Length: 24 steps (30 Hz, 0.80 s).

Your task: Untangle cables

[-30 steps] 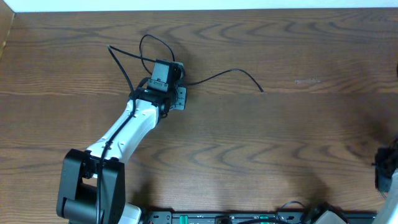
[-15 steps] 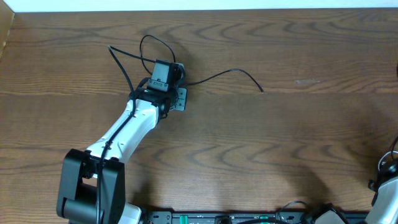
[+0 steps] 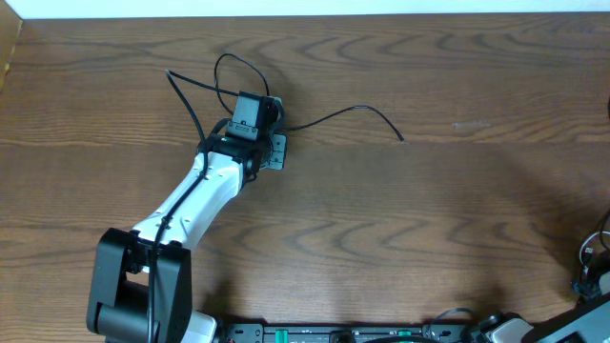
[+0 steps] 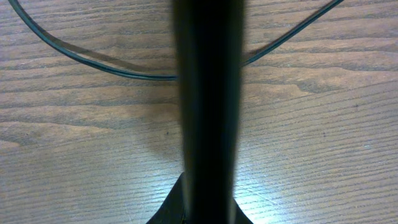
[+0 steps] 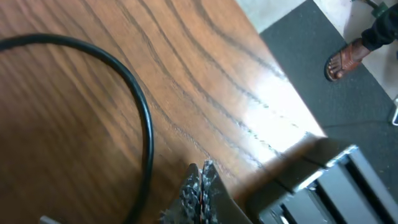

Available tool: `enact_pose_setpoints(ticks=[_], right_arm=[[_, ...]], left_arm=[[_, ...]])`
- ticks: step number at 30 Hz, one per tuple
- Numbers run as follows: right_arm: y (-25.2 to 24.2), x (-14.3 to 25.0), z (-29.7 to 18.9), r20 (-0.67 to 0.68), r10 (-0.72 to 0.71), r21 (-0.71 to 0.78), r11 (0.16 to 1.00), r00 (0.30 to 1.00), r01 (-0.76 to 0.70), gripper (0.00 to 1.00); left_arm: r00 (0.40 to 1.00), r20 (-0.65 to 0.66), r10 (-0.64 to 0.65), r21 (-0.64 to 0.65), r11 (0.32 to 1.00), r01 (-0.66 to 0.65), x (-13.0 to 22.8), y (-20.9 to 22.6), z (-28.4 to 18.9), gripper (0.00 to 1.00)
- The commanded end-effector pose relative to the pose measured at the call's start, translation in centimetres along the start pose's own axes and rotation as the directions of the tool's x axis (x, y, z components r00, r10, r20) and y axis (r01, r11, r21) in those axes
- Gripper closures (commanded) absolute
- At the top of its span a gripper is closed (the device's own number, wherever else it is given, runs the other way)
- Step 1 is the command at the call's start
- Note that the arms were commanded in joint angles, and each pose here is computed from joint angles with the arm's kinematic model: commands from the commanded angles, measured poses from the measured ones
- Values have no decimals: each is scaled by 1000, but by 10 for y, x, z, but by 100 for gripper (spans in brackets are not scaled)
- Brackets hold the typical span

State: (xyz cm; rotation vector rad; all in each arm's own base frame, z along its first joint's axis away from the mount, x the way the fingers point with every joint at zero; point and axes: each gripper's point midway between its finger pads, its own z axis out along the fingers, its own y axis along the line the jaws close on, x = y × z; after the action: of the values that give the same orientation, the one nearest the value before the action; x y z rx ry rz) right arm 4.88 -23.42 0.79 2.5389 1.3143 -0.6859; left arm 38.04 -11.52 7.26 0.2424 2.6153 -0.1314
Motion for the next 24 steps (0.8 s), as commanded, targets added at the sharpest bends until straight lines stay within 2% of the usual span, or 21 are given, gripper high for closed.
enact_pose_setpoints(ticks=[1,14,19,24], right_arm=[[-4,5,10,-6,-26,34,999,1000,26,99],[30,-3,11,19,-40,-95,995,999,41,99],[52,12,15,-58,-63,-193,980,996,51,99],[60,29,26,-130,-57,-207,978,990,29,99]], left_arm=[[1000,7,21,0,1000,-21,-3,-1,-2,93],[1000,8,20,-4,1000,-20,-3,0,-2,93],[1000,8,20,-8,1000,-20,-3,0,-2,93],[1000,8,20,-11,1000,-20,-3,1,-2,93]])
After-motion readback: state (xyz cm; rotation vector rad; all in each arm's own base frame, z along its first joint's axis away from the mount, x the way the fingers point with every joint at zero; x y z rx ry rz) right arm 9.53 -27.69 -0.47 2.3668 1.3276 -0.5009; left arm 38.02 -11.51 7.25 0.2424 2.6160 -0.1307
